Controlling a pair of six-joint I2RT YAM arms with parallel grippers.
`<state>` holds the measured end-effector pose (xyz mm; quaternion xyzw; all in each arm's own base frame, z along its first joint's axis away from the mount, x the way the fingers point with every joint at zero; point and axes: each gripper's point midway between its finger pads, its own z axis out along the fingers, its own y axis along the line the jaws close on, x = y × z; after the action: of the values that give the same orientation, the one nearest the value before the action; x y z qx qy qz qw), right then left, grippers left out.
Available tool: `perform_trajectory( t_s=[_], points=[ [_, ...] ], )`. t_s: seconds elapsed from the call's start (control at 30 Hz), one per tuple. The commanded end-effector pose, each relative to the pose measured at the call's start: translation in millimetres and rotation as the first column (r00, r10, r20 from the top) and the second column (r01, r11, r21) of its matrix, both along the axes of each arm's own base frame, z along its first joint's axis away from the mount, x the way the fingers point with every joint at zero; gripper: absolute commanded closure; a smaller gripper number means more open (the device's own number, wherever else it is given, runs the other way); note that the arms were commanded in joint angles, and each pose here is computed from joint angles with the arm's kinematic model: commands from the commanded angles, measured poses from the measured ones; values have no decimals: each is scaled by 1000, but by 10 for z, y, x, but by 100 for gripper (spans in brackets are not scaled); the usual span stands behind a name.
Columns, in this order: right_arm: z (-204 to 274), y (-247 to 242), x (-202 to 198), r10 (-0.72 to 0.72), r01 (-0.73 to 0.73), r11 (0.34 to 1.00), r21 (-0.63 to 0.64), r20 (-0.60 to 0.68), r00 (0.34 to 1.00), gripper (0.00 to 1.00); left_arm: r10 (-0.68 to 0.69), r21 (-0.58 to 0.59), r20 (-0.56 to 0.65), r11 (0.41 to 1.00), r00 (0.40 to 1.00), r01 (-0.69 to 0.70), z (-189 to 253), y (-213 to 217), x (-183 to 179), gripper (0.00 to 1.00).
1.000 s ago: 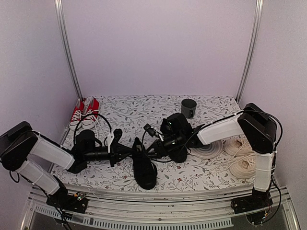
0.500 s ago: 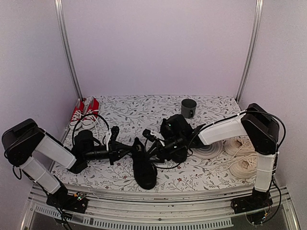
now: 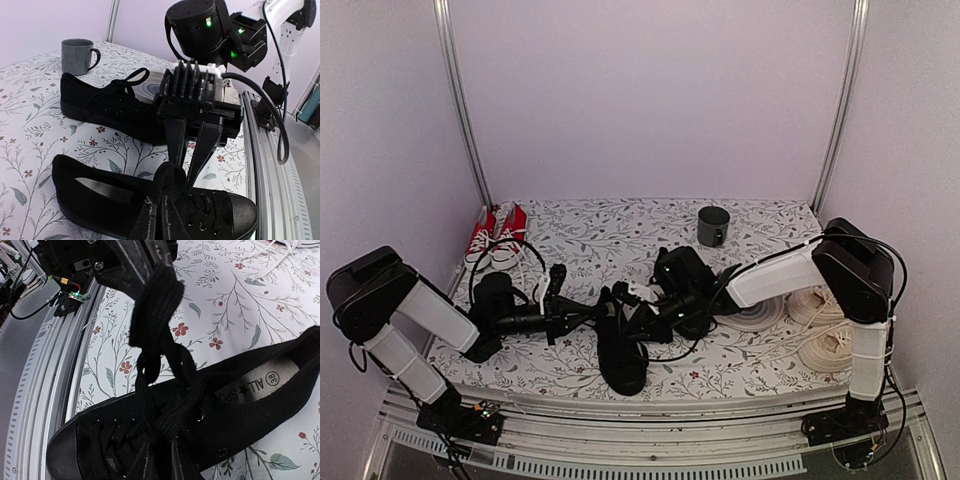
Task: Tie the shoes
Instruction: Tie the loops with the shoelace on the shoe.
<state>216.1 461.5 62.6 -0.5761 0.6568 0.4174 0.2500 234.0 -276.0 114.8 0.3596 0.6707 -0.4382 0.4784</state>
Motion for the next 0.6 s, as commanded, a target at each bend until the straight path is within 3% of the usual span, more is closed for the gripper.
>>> perform_trajectory(
  t_s=[0.0, 0.23, 0.57],
  points=[
    [-66, -14, -10, -15, 16, 999, -34, 17, 1000, 96, -5, -24, 2, 1000, 1000, 5, 27, 26, 32, 96],
    [200, -101, -3, -54, 55, 998, -12, 54, 997, 99, 6, -27, -13, 1000, 1000, -6, -16, 61, 58, 97],
    [312, -323, -120, -115, 115, 993, -26, 4, 993, 99, -62, -9, -22, 998, 998, 62, -122, 39, 4, 100]
  ],
)
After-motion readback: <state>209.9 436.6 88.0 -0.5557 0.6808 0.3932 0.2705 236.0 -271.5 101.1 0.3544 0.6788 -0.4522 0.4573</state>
